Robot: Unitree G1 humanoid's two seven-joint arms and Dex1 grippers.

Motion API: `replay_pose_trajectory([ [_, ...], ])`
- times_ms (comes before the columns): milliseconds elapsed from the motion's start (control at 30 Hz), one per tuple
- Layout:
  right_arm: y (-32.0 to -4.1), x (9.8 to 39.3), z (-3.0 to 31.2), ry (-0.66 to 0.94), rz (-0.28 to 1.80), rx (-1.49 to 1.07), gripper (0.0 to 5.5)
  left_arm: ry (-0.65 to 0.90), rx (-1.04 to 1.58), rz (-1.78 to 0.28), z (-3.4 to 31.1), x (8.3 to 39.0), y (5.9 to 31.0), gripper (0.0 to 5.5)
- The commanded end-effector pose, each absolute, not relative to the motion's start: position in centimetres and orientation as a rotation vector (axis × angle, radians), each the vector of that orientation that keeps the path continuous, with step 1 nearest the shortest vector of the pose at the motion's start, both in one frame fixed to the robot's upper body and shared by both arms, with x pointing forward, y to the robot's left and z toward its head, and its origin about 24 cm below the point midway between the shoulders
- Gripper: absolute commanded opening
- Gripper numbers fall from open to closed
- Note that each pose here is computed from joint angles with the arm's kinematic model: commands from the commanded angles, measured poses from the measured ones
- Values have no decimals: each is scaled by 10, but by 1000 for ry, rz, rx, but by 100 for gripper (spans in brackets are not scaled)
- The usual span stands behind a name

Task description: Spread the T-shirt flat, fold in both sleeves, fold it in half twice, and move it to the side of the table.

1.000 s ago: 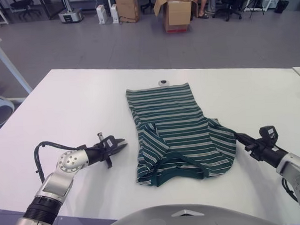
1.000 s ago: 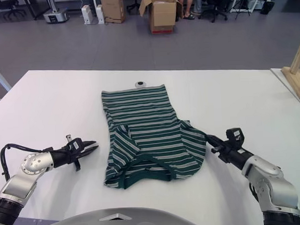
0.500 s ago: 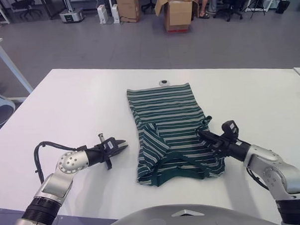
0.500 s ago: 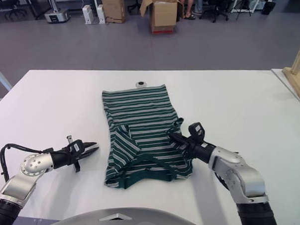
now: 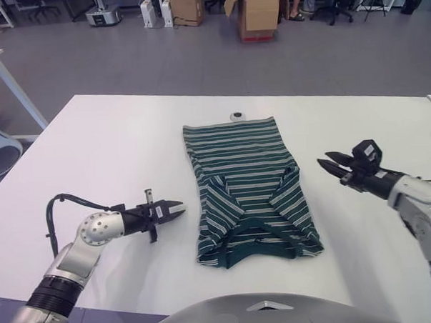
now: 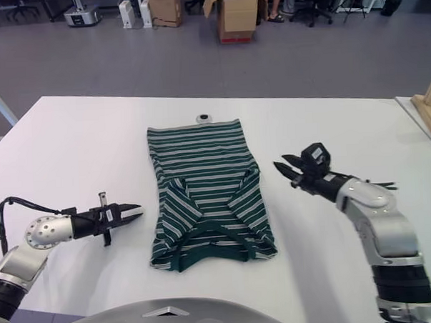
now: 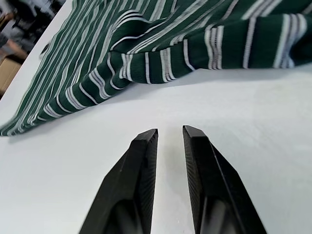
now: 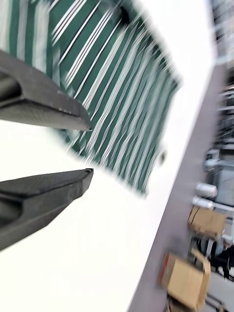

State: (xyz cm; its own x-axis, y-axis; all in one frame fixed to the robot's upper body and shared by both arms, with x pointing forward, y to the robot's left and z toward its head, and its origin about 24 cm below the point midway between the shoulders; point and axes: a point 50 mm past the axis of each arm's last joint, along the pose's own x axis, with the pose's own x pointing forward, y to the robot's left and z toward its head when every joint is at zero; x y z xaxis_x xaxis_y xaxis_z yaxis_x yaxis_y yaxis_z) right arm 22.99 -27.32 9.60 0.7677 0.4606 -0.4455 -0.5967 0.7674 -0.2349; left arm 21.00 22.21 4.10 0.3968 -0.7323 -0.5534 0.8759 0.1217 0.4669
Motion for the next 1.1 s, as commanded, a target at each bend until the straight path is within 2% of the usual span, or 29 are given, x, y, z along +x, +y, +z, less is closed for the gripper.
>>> replay_pose_trajectory([
  [33, -286, 205, 72, 481, 906, -873, 231, 83, 1138, -1444, 40, 197, 225, 171],
  [100, -278, 193, 67, 395, 1109, -1049, 256, -132, 1355, -1471, 46, 201, 218, 206],
  [200, -272, 179, 58, 275, 1296, -1141, 256, -347, 1403, -1448, 47, 202, 205, 206],
  [333, -256, 179, 48, 109, 1353, -1127, 256, -449, 1368, -1487, 33, 195, 190, 206],
  [433, -243, 187, 38, 53, 1368, -1116, 256, -475, 1331, -1552, 19, 191, 176, 206],
  [500, -234, 189, 34, 36, 1402, -1085, 256, -393, 1312, -1676, 2, 187, 172, 206],
  [533, -230, 187, 32, 31, 1431, -1069, 239, -363, 1309, -1739, -4, 184, 172, 208],
  [567, -225, 186, 30, 29, 1455, -1051, 227, -328, 1297, -1789, -9, 182, 174, 188],
  [667, -219, 182, 29, 24, 1522, -1048, 166, -262, 1292, -1873, -19, 178, 179, 132],
  [767, -219, 183, 31, 23, 1545, -1059, 116, -227, 1282, -1905, -24, 176, 182, 105],
  [867, -219, 182, 32, 39, 1563, -1052, 47, -135, 1157, -1986, -30, 157, 195, 78],
  [900, -217, 179, 33, 56, 1580, -1031, 21, -24, 1104, -2012, -33, 146, 208, 69],
  [967, -210, 169, 37, 98, 1618, -953, 9, 226, 1033, -2029, -36, 132, 239, 55],
  [1033, -200, 158, 46, 164, 1639, -802, 9, 339, 949, -2028, -39, 119, 252, 36],
  [1100, -192, 150, 62, 275, 1657, -590, 8, 376, 860, -2028, -40, 109, 251, 18],
])
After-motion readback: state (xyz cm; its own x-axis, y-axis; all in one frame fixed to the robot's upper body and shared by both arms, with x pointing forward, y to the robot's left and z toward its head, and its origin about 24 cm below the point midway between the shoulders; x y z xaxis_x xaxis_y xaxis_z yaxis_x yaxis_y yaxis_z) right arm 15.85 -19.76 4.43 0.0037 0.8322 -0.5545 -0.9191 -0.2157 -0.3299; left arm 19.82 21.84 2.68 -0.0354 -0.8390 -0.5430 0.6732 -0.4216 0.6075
